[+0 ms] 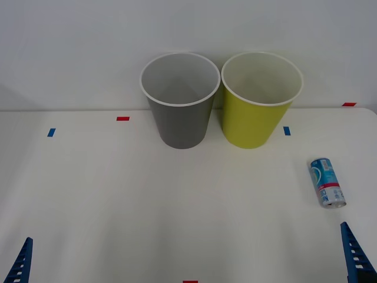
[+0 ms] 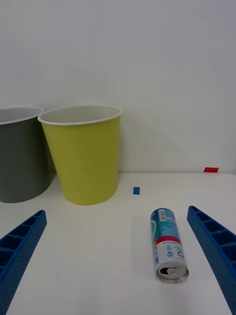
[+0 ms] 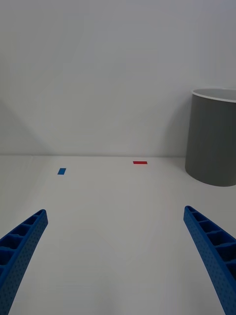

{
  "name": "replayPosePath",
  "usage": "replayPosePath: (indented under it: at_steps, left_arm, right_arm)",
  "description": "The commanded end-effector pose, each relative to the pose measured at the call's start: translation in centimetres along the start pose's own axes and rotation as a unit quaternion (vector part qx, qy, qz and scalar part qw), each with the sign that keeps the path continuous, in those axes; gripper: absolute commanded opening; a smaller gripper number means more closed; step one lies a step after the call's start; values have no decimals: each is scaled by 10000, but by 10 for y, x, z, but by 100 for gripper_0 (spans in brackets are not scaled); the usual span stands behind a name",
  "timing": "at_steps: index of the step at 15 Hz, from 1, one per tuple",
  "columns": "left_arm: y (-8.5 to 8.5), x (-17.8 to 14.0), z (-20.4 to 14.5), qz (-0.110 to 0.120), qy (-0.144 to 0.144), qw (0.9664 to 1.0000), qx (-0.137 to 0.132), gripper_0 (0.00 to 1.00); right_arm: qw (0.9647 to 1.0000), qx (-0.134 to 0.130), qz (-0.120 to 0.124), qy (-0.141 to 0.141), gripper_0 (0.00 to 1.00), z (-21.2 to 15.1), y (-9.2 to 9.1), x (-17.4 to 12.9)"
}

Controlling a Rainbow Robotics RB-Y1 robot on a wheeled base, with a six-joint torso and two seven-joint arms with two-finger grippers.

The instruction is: Put cans in the gray bin and PET bottles in the light green bin.

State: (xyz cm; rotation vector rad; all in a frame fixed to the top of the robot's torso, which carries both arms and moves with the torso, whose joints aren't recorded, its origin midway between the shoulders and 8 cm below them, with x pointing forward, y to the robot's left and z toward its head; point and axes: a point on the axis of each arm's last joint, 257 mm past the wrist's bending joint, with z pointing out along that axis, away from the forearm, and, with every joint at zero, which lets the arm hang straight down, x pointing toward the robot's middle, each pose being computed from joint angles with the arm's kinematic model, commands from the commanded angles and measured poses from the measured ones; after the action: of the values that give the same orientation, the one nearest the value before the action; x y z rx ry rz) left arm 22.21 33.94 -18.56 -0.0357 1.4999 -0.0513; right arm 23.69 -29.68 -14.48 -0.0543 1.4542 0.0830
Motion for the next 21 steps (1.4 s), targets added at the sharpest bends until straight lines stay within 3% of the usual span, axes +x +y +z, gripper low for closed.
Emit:
replayPosePath:
  at_steps: [1, 21]
  left_arm:
    - [0, 0, 0, 0, 0, 10000, 0, 95]
    - [0, 0, 0, 0, 0, 10000, 0, 95]
  right_arm:
    - [10000, 0, 0, 0, 100, 0, 0, 0]
    - [10000, 0, 0, 0, 100, 0, 0, 0]
